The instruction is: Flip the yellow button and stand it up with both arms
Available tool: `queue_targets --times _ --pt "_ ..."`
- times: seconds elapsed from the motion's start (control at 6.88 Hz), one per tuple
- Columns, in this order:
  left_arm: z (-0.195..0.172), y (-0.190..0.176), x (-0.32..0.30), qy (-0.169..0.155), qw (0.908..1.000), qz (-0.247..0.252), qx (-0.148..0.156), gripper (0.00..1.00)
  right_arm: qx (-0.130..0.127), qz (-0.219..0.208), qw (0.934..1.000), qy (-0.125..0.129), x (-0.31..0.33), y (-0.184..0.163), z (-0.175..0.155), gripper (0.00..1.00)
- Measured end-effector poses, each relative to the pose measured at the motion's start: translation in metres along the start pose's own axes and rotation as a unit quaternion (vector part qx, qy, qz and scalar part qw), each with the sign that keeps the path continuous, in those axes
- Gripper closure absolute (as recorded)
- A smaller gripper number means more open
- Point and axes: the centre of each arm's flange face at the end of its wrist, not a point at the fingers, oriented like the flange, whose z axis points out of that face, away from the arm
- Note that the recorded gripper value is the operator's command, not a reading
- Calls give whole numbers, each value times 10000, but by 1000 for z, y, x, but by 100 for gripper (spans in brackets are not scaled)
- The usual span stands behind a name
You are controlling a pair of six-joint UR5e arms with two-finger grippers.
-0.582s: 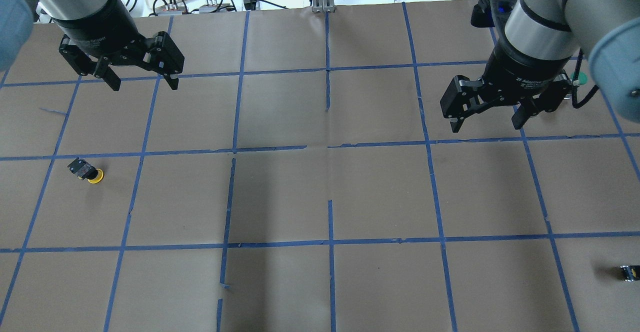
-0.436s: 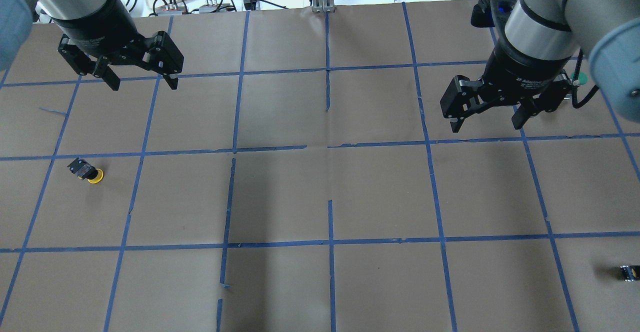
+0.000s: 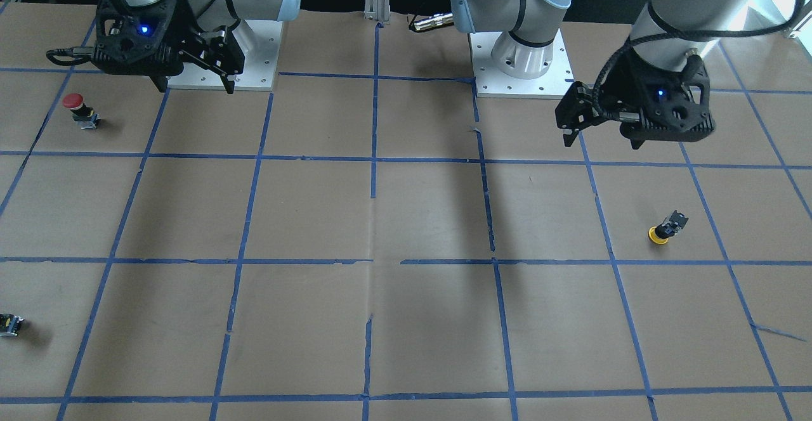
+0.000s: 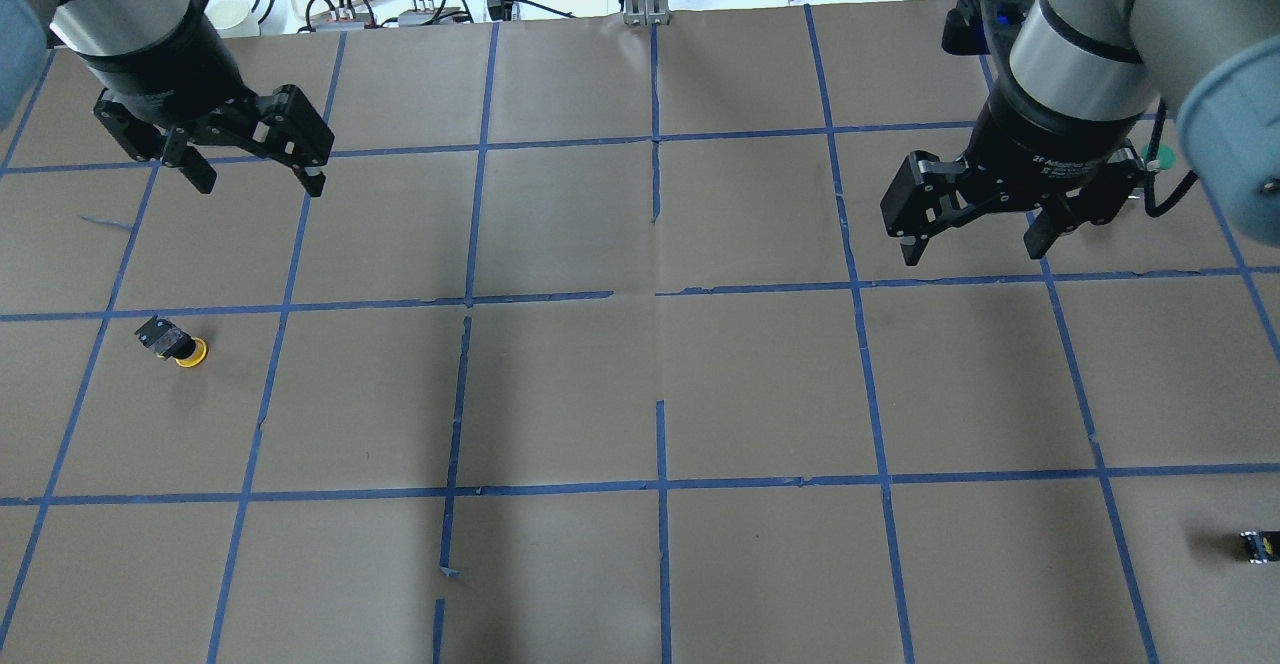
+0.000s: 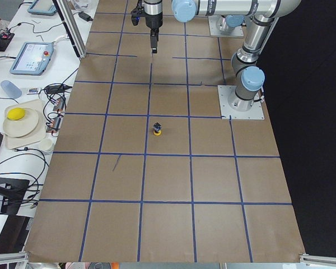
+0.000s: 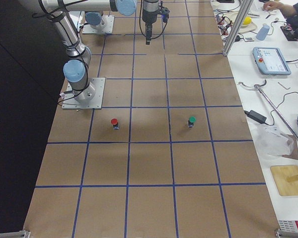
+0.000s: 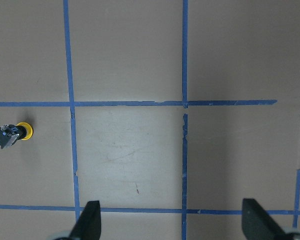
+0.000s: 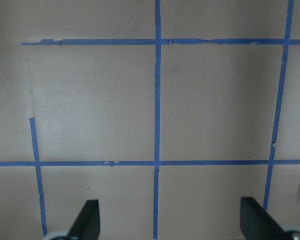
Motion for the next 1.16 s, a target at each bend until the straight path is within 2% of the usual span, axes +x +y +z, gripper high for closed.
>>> queue_targets --times 0.29,0.58,0.87,1.16 --pt "58 -1 -92 202 9982 501 -243 1 0 2 10000 -5 0 0 0 0" --pt "124 9 -169 205 9946 1016 -87 1 2 7 10000 -7 0 0 0 0" --pt "191 6 -226 152 9867 1616 35 2 1 8 10000 -7 0 0 0 0" --pt "230 12 -259 317 9795 1990 58 5 1 8 10000 -4 0 0 0 0"
